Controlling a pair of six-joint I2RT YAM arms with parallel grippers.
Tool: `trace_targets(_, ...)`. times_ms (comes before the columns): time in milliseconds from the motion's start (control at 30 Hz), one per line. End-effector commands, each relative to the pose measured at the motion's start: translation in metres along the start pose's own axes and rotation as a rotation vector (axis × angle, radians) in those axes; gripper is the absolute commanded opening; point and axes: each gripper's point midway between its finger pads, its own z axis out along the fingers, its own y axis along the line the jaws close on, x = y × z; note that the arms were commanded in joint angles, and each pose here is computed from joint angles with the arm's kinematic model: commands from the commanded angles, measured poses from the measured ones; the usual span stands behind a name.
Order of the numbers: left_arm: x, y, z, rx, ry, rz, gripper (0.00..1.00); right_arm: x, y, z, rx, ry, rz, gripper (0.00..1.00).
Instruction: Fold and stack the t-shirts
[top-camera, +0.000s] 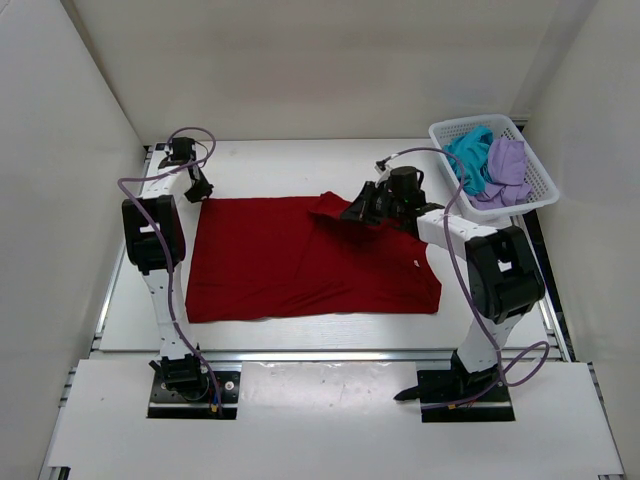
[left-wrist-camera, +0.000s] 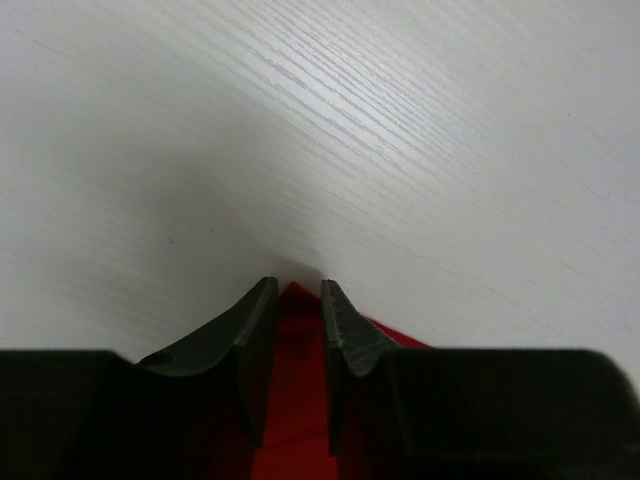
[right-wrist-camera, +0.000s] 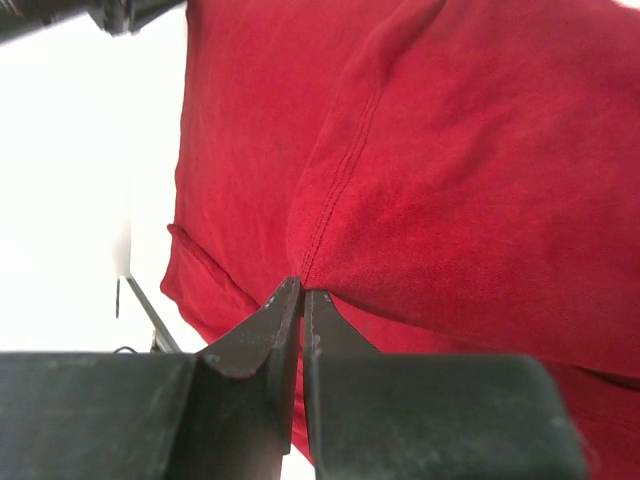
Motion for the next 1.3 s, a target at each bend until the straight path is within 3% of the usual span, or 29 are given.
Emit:
trace_targets(0, -0.005, -0.005, -0.006, 0.01, -0.009, 0.013, 0.36, -0.025, 0.015, -0.017, -0.046, -0.088, -0.05, 0.0)
trace_targets(233, -0.009, -0.005, -0.008, -0.006, -0.021, 0.025, 0.41, -0.03, 0.013, -0.021, -0.049, -0.093, -0.038, 0.0)
trace_targets(333, -0.008, -0.01, -0.009, -0.004, -0.018, 0.047, 0.28, -0.038, 0.011, -0.024, -0.05, -0.112, -0.033, 0.0)
trace_targets(700, -0.02, -0.016, -0.023, 0.026, -0.045, 0.037, 0.0, -0.066, 0.0, -0.03, -0.034, -0.145, -0.016, 0.0)
trace_targets(900, -0.042, -0.028, -0.075, 0.11, -0.147, -0.008, 0.0, -0.077, 0.007, -0.048, -0.025, -0.173, -0.026, 0.0)
trace_targets(1033, -0.029, -0.026, -0.098, 0.141, -0.17, -0.034, 0.0, -0.083, 0.012, -0.072, -0.008, -0.217, -0.036, 0.0)
trace_targets(1100, -0.034, -0.026, -0.122, 0.169, -0.225, -0.054, 0.0, -0.075, 0.008, -0.082, 0.009, -0.228, -0.021, 0.0)
trace_targets(1267, -0.015, -0.002, -0.14, 0.158, -0.229, -0.068, 0.0, -0.046, -0.011, -0.104, 0.041, -0.247, 0.032, 0.0)
